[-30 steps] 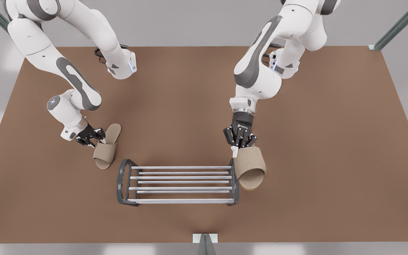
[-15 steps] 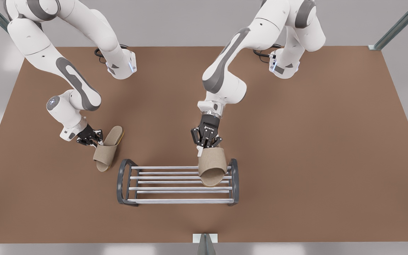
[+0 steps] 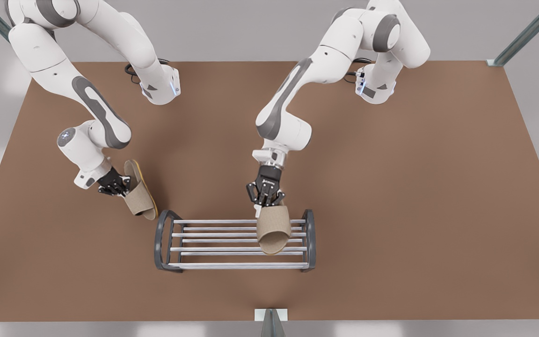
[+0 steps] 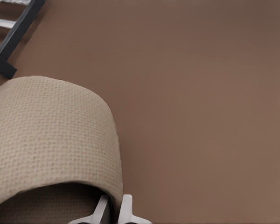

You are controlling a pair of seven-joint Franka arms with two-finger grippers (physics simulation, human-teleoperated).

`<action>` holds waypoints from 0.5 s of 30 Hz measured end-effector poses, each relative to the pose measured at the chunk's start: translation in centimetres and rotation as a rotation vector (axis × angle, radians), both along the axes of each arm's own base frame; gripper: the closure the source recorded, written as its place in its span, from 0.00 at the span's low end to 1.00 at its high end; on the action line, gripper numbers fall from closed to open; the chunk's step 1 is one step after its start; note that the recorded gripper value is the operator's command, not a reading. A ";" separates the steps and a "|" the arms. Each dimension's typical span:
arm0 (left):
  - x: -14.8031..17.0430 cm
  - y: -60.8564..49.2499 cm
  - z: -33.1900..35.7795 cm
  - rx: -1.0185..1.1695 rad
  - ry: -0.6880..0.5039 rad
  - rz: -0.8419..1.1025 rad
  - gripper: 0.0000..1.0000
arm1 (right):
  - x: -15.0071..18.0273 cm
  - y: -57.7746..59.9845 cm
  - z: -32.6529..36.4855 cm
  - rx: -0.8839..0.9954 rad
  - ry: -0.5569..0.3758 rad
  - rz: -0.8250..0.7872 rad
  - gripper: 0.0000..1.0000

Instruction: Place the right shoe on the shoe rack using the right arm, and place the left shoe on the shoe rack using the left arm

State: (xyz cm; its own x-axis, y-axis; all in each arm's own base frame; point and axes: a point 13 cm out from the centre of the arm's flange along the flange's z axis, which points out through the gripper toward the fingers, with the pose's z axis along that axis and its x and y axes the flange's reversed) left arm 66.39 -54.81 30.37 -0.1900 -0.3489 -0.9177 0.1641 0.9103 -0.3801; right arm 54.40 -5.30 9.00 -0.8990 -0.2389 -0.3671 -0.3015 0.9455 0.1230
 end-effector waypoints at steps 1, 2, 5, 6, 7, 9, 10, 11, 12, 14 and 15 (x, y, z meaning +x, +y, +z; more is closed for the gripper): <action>0.1 -0.4 -0.4 -0.002 -0.001 -0.001 0.79 | 0.4 -0.1 0.3 -0.003 -0.008 0.000 0.79; 0.4 -0.7 -0.8 -0.005 -0.002 0.001 0.79 | 1.0 -0.2 0.8 -0.006 -0.021 0.001 0.79; 1.7 -0.6 -2.4 -0.009 -0.003 0.017 0.79 | 3.7 0.0 3.2 -0.019 -0.075 0.011 0.79; 2.1 -0.2 -3.0 -0.007 0.000 0.025 0.79 | 4.9 0.2 4.4 -0.023 -0.100 0.016 0.79; 2.5 0.1 -3.7 -0.004 0.005 0.032 0.79 | 6.4 0.6 6.0 -0.028 -0.134 0.023 0.79; 2.8 0.6 -4.6 0.000 0.012 0.042 0.79 | 9.1 1.1 9.5 -0.042 -0.202 0.035 0.79; 2.9 0.9 -5.0 0.002 0.016 0.046 0.79 | 10.3 1.4 11.3 -0.050 -0.235 0.041 0.79; 3.1 1.2 -5.5 0.006 0.020 0.051 0.79 | 11.2 1.8 13.3 -0.063 -0.267 0.050 0.79; 3.2 1.3 -5.8 0.007 0.022 0.054 0.79 | 12.3 2.1 15.6 -0.081 -0.301 0.060 0.79; 3.1 1.4 -6.3 0.011 0.027 0.055 0.00 | 15.8 2.4 22.4 -0.101 -0.377 0.073 0.79; 3.1 1.4 -6.6 0.017 0.028 0.054 0.00 | 17.4 2.4 25.7 -0.106 -0.401 0.077 0.79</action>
